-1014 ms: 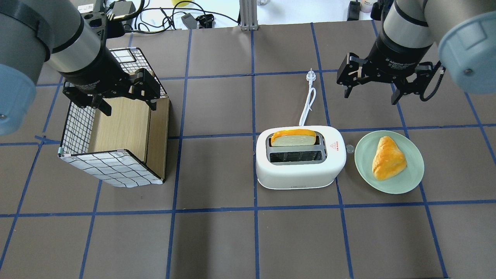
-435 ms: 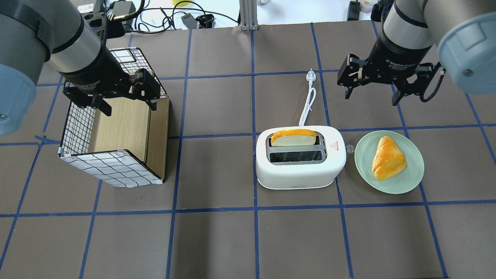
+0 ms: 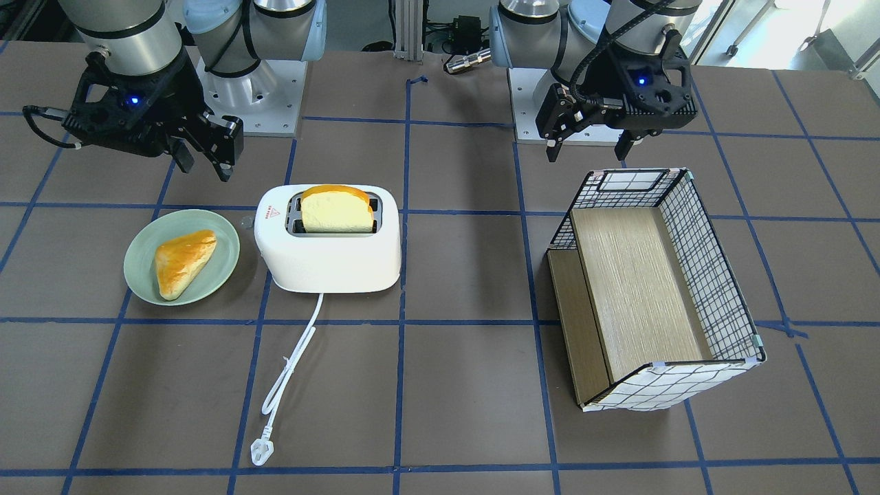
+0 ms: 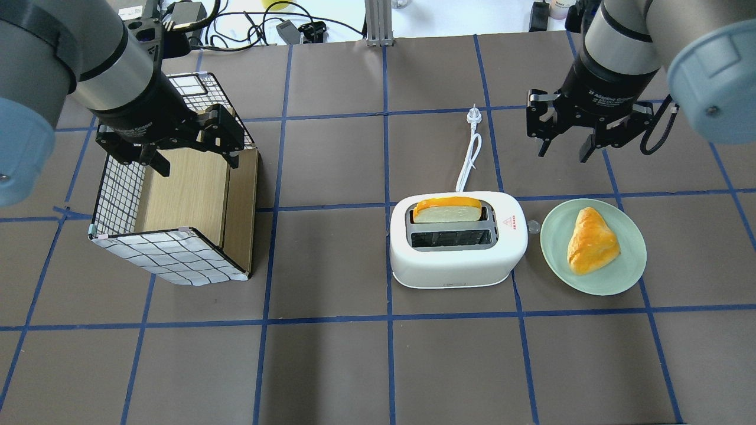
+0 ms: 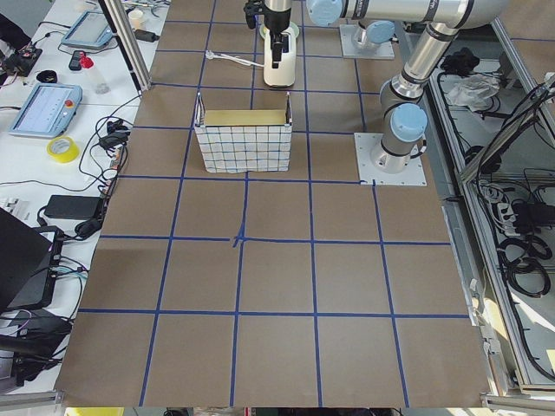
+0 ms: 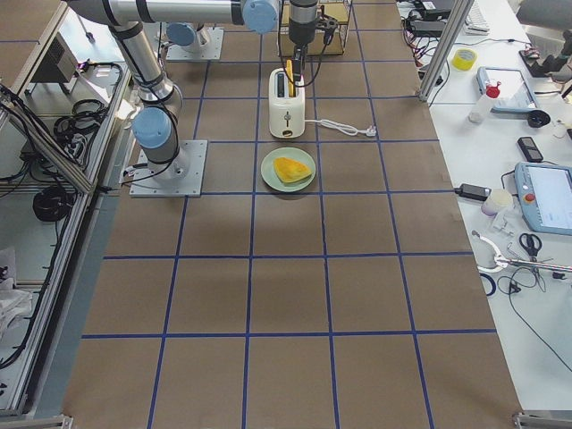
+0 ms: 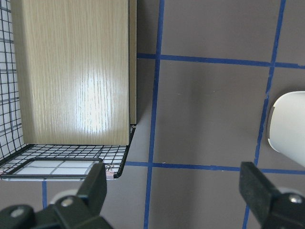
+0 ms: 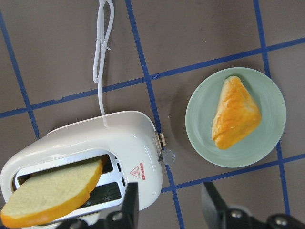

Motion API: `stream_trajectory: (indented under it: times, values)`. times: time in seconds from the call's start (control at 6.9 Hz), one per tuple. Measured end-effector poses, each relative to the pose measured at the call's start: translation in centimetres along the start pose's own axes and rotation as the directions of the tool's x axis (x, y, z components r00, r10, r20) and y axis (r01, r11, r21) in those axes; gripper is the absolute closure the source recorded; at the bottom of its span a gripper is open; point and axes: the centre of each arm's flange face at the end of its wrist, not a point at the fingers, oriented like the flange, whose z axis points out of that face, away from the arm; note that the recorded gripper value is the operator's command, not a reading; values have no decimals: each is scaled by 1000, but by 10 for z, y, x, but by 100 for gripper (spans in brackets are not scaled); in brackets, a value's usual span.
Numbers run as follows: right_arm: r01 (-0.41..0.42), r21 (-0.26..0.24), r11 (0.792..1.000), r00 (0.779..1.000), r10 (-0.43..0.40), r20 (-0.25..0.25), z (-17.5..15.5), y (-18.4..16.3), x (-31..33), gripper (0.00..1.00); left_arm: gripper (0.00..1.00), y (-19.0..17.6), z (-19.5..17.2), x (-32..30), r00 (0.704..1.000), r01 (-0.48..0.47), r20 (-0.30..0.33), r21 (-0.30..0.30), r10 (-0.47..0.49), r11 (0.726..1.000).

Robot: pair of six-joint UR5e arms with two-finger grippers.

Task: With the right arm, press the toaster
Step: 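Close the right gripper and lower it toward the toaster's side lever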

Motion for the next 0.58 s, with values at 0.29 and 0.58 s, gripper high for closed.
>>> stream_trajectory:
  times: [0.29,0.58]
  values:
    - [0,5,1000,1000,0,26,5,-4,0,100,0,0,0,0,1000,0,0,0,0,1000]
    - [25,20,999,995,-26,91,26,-11,4,100,0,0,0,0,1000,0,0,-1,0,1000]
